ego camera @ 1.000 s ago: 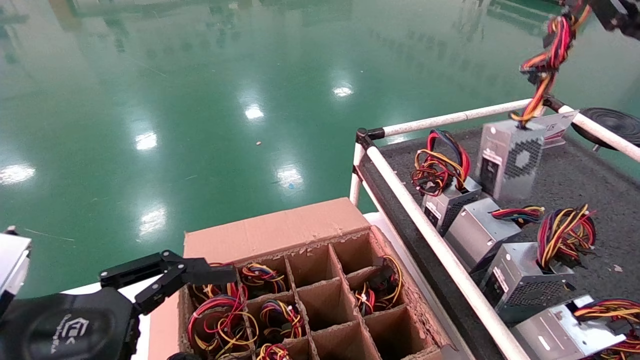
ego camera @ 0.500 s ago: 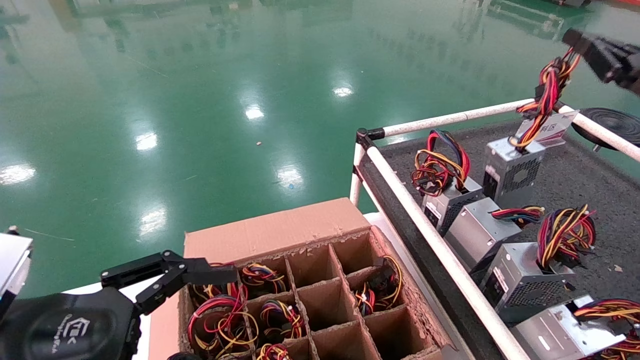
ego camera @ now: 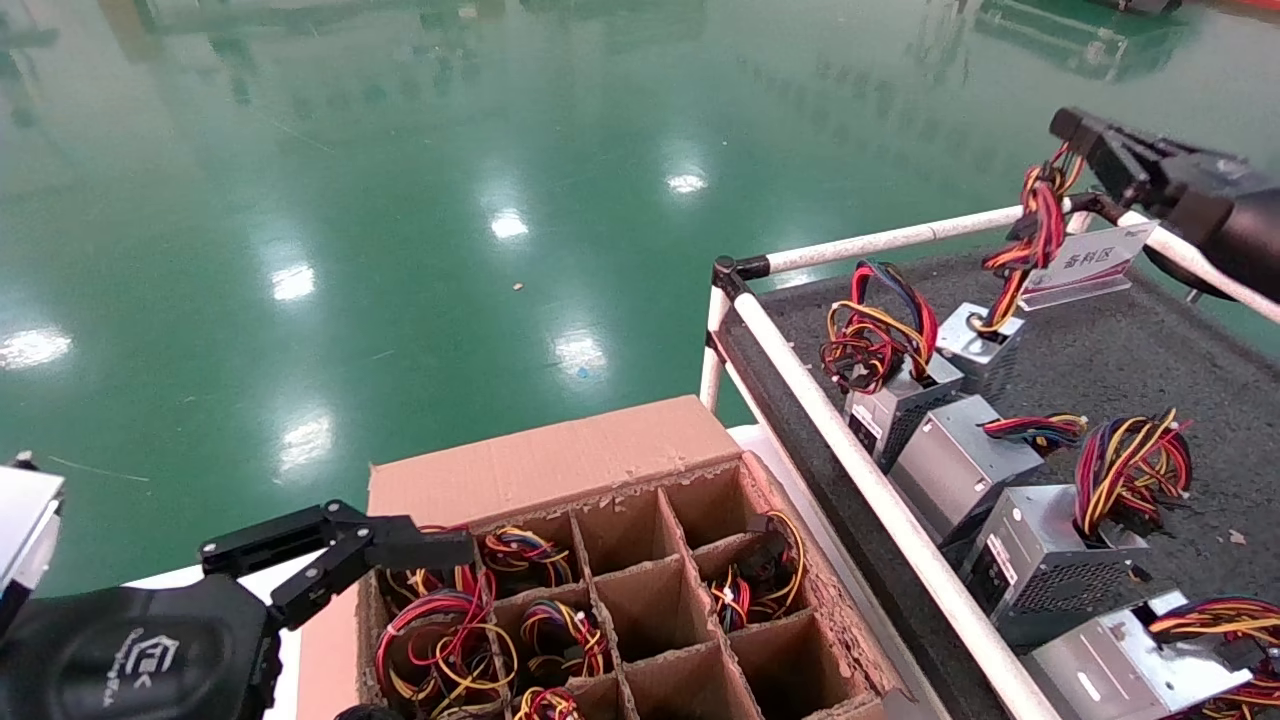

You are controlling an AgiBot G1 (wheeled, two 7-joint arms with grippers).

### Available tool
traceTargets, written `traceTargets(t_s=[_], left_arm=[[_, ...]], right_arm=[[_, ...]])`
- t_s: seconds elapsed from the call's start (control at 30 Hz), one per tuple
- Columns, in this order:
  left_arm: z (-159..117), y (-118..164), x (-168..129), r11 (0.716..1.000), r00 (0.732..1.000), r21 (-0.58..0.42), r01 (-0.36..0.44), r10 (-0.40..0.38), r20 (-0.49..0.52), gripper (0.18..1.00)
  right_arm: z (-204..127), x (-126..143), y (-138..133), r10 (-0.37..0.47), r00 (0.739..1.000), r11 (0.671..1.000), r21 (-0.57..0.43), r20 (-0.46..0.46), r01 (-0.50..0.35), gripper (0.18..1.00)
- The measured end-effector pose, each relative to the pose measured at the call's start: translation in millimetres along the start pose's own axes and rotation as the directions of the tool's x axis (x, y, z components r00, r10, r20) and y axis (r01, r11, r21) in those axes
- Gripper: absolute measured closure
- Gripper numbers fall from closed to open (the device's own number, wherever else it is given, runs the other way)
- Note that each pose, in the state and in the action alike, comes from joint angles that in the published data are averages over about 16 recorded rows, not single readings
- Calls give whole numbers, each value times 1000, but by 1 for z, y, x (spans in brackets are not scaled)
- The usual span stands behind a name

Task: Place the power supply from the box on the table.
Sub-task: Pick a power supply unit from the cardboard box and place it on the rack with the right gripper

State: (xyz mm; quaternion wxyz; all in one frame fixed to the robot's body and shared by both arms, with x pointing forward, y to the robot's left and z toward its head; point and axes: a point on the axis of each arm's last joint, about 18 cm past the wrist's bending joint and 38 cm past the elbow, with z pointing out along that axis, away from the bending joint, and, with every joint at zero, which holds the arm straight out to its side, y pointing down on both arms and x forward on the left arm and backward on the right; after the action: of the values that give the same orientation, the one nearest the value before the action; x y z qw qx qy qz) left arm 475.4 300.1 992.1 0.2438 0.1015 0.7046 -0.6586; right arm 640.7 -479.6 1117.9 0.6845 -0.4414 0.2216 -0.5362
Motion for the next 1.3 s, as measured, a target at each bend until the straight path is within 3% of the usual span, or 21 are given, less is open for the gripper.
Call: traceTargets(t_s=[1.0, 1.3], left_arm=[[0, 0, 0, 1000, 1000, 0, 0, 0, 0, 184], [0, 0, 0, 1000, 1000, 0, 0, 0, 0, 184]], right_arm=[[-29, 15, 15, -27, 999, 998, -59, -23, 26, 962], [-28, 14, 15, -23, 1000, 998, -54, -21, 22, 865]])
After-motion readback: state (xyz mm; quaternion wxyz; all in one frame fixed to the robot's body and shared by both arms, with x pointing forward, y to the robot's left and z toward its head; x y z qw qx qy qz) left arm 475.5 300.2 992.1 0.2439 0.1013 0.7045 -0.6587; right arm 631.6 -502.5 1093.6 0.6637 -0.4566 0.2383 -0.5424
